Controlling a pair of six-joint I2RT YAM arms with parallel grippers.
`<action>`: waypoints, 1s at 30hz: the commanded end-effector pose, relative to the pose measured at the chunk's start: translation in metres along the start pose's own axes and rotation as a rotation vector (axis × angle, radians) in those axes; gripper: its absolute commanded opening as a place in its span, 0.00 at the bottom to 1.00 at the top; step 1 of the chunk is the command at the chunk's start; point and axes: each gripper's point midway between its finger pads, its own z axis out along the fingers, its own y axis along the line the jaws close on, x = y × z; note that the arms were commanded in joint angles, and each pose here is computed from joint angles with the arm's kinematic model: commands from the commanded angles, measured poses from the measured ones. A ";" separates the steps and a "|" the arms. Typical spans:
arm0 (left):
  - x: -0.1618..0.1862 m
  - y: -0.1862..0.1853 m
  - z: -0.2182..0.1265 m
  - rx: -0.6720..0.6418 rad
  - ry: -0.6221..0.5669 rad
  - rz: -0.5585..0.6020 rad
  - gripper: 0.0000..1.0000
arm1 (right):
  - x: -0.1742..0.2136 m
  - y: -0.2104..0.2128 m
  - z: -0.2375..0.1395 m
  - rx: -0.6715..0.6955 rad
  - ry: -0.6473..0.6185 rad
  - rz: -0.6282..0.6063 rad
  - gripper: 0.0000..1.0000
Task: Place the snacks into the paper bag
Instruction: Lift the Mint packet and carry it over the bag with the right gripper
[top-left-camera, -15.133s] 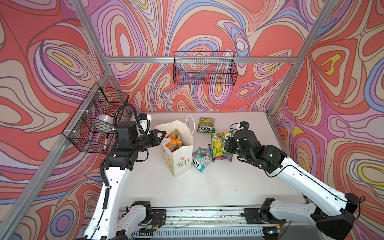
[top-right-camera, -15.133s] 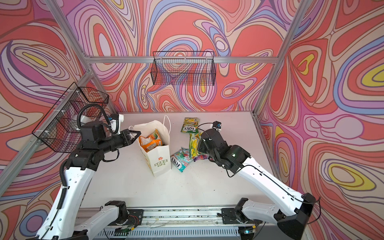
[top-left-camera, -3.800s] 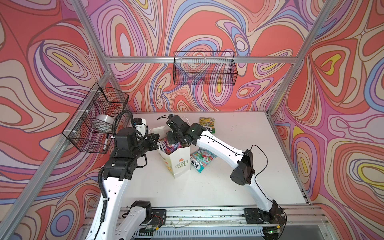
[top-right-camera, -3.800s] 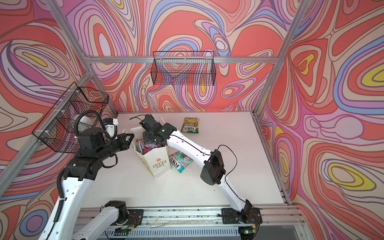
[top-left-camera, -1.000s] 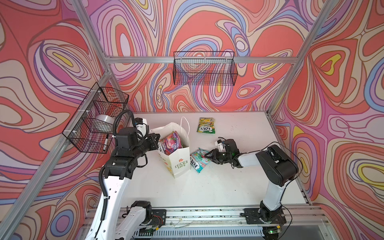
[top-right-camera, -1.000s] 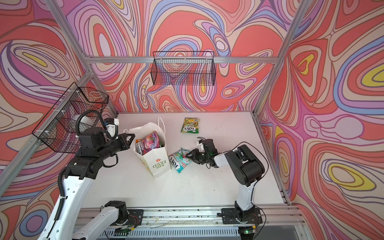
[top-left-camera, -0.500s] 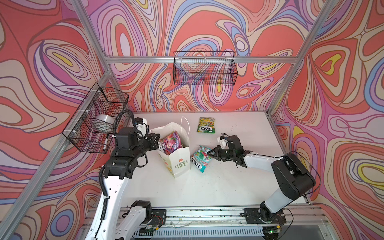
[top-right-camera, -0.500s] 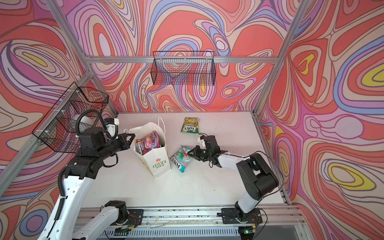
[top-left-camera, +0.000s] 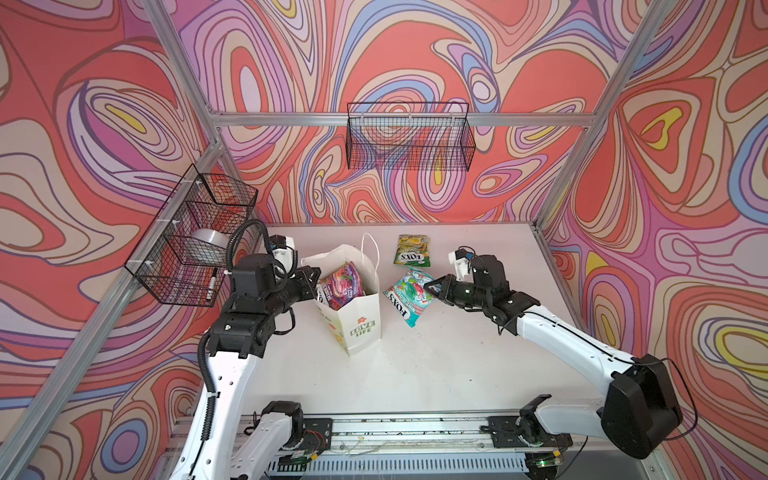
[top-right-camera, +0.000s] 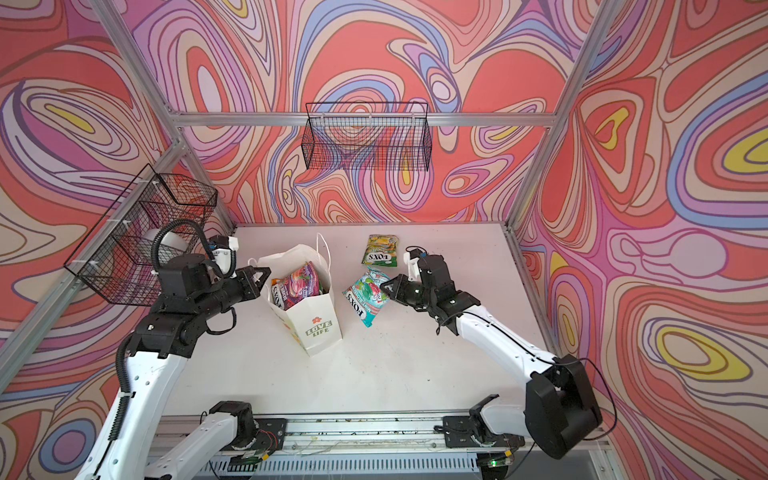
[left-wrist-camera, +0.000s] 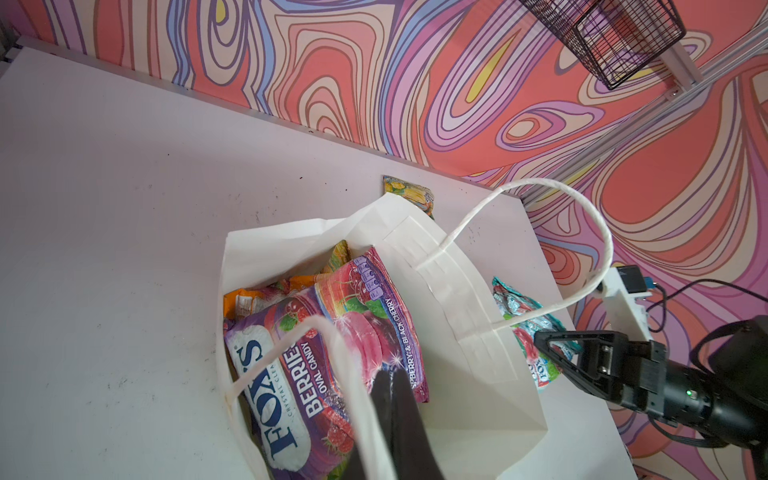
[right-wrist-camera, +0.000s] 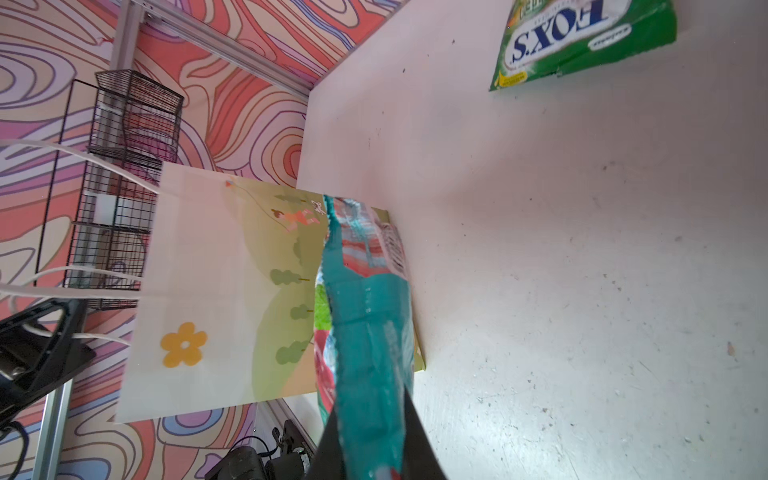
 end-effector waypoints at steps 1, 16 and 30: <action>-0.002 -0.007 -0.002 0.028 -0.008 0.000 0.00 | -0.019 0.033 -0.027 -0.022 -0.079 -0.073 0.00; -0.002 -0.007 -0.002 0.027 -0.010 -0.004 0.00 | -0.062 0.189 -0.095 -0.217 -0.225 -0.335 0.00; -0.001 -0.008 0.001 0.038 0.000 -0.008 0.00 | -0.044 0.301 -0.045 -0.397 -0.132 -0.505 0.00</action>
